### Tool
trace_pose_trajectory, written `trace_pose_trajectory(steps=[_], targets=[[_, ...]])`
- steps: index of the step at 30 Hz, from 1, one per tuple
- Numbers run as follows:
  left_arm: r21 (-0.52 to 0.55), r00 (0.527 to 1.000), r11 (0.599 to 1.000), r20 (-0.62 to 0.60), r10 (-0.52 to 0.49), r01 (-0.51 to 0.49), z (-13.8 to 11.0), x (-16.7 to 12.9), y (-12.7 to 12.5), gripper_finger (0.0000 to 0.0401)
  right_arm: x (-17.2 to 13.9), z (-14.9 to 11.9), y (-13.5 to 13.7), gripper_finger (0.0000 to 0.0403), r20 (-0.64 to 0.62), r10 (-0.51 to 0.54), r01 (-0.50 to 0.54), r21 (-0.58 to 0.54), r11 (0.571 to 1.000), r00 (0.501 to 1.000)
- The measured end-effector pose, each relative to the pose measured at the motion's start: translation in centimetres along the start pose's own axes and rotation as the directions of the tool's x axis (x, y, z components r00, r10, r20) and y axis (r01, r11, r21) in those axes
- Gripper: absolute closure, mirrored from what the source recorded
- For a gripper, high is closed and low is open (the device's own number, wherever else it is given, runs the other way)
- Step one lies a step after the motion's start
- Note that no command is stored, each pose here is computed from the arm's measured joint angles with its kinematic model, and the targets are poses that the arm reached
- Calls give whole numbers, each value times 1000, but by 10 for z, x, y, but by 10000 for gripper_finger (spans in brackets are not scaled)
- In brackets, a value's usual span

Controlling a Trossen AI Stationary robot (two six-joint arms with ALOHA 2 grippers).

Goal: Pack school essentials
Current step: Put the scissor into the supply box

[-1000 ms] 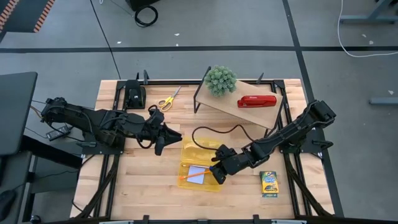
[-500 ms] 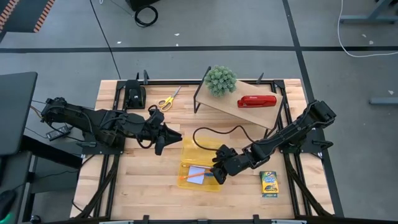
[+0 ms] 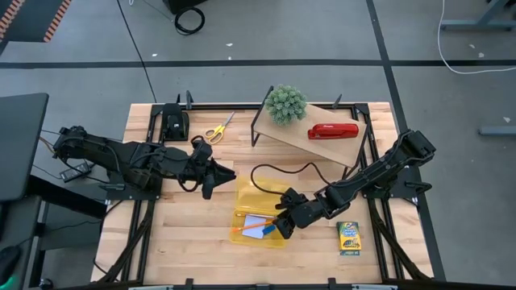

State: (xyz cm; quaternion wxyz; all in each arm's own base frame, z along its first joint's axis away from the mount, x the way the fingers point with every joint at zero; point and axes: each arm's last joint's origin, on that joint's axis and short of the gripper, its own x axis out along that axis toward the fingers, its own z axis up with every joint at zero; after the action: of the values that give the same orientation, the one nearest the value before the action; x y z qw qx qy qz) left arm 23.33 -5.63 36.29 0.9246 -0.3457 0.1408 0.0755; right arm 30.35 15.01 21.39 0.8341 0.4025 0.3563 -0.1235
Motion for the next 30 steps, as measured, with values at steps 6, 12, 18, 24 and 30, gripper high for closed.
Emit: trace_pose_trajectory(steps=[6,12,18,24,30], targets=[[-59,972,971,15,233,-232,-1,1,21,294,-10,-6,20,242,-41,74,-73,28,997,996],[-69,895,896,-129,428,-439,-3,-2,52,294,-29,-15,51,239,-62,165,-165,0,986,984],[-63,809,842,-325,490,-535,3,-8,82,294,-51,-18,80,241,-67,267,-271,-74,960,961],[-51,748,802,-401,529,-595,16,-14,108,294,-70,-13,100,242,-2,296,-294,-141,945,955],[-18,725,789,-407,556,-614,26,-16,126,293,-89,2,112,242,109,235,-207,-219,953,966]])
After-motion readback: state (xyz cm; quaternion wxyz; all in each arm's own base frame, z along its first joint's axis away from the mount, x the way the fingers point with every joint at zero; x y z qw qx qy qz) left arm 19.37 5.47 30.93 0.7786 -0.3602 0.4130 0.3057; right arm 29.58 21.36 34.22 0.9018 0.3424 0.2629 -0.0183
